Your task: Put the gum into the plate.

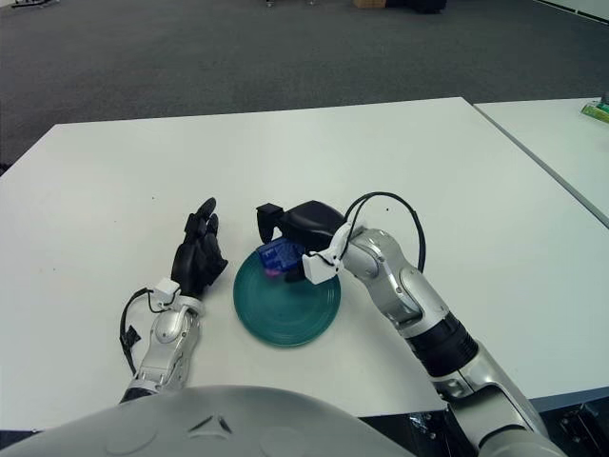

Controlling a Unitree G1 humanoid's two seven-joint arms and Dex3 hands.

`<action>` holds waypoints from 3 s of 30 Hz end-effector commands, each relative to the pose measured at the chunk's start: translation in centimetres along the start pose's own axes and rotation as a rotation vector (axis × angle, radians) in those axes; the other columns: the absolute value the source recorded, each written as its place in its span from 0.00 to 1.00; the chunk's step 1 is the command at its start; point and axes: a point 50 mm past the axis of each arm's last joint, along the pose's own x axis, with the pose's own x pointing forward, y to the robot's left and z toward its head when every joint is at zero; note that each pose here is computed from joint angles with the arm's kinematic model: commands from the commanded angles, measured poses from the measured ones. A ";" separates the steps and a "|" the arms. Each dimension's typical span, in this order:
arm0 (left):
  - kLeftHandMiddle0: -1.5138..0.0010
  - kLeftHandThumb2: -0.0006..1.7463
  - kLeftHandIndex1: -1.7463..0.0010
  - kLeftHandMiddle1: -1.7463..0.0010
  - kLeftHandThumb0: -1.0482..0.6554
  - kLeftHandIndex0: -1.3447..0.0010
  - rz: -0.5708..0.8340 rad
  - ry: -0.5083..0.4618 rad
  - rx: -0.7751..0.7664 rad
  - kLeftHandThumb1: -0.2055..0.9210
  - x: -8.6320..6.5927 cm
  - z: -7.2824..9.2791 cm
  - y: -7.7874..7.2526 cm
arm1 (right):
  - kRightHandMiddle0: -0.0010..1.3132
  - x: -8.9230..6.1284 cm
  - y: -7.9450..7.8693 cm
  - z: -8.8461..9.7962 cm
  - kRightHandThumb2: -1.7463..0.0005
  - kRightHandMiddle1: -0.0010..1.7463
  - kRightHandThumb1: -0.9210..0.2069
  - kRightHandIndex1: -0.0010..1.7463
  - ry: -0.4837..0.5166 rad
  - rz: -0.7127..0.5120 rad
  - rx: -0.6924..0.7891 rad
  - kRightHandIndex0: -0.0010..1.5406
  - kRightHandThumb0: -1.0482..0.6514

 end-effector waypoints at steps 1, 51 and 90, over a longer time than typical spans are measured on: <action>0.86 0.57 0.65 0.99 0.12 1.00 0.050 0.097 -0.066 1.00 -1.4 -1.7 -0.7 | 0.29 0.3 1.5 -0.2 0.47 1.00 0.26 1.00 -0.009 0.068 -0.040 0.64 0.38; 0.83 0.60 0.66 0.99 0.11 1.00 -0.003 0.062 0.015 1.00 -1.1 -1.2 -1.1 | 0.00 -3.1 0.9 0.8 0.38 0.07 0.00 0.01 0.042 0.088 -0.154 0.06 0.08; 0.84 0.54 0.61 1.00 0.11 1.00 -0.006 0.080 -0.053 1.00 -0.8 -1.2 -0.7 | 0.00 -5.6 -0.5 -5.8 0.55 0.45 0.00 0.01 0.278 -0.982 0.675 0.25 0.20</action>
